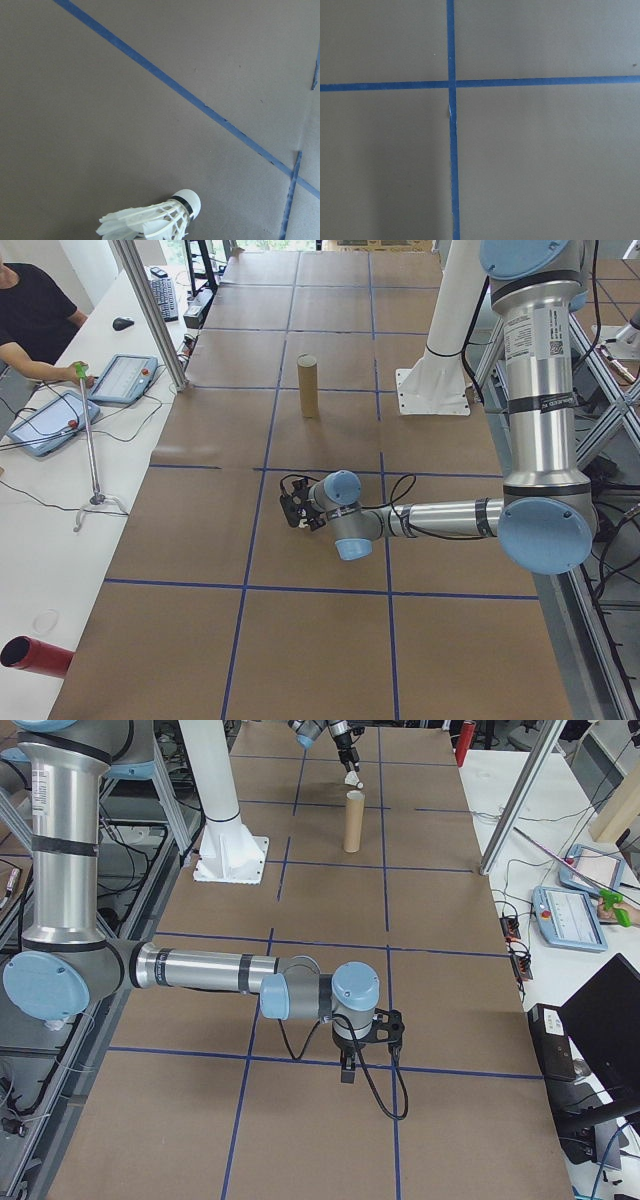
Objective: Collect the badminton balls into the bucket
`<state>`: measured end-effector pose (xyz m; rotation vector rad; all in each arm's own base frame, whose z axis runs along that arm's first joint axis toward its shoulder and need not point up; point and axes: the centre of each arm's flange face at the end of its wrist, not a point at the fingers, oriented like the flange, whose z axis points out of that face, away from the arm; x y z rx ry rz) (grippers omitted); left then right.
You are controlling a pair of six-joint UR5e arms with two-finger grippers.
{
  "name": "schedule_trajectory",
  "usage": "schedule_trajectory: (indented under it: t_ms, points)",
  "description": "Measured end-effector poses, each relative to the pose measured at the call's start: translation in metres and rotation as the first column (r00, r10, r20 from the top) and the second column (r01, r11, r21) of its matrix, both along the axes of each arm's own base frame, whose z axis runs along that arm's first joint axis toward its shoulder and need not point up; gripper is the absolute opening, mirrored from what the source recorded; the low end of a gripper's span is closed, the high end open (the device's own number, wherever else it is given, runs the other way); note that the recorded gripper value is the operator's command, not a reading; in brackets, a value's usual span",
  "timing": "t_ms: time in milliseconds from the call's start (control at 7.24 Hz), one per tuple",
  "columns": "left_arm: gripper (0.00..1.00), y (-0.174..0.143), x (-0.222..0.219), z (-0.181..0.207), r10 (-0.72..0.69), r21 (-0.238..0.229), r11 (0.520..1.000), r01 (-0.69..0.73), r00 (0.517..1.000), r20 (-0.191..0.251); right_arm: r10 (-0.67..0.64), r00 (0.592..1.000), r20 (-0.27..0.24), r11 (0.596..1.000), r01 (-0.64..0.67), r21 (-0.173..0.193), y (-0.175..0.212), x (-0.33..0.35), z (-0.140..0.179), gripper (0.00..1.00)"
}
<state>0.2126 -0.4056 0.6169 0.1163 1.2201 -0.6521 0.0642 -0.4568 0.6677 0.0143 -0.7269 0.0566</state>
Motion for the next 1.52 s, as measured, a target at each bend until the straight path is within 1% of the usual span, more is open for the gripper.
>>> schedule_trajectory:
  t_ms: [138,276,553,829,1244,1382,1520]
  points:
    - [0.92,0.0,0.007,-0.002,-0.003,0.003,1.0,0.003,1.0,-0.003,0.0,1.0,0.0,1.0,0.0,0.0,0.0,0.0,0.0,1.0]
    - [0.79,0.0,0.013,-0.004,-0.002,0.007,1.0,0.002,1.0,-0.004,0.0,1.0,0.0,1.0,0.0,0.0,0.0,0.0,0.0,1.0]
    - [0.32,0.001,0.019,-0.005,-0.001,0.012,1.0,0.001,1.0,-0.002,0.0,1.0,0.0,1.0,0.0,0.0,0.0,0.0,0.0,1.0]
    - [0.01,0.001,0.02,-0.005,-0.002,0.015,1.0,0.002,1.0,0.0,0.0,1.0,0.0,1.0,0.0,0.0,0.0,0.0,0.0,1.0]
    - [0.0,0.001,0.019,-0.008,0.005,0.026,1.0,-0.005,1.0,-0.004,0.0,1.0,0.0,1.0,0.0,0.0,0.0,0.0,0.0,1.0]
    - [0.0,0.005,0.019,-0.017,0.034,0.031,0.999,-0.033,0.999,-0.023,0.0,1.0,0.0,1.0,0.0,0.0,0.0,0.0,0.0,1.0]
    - [0.0,0.012,0.016,-0.033,0.1,0.033,0.995,-0.098,0.993,-0.06,0.0,1.0,0.0,1.0,0.0,-0.001,0.0,0.0,0.0,1.0]
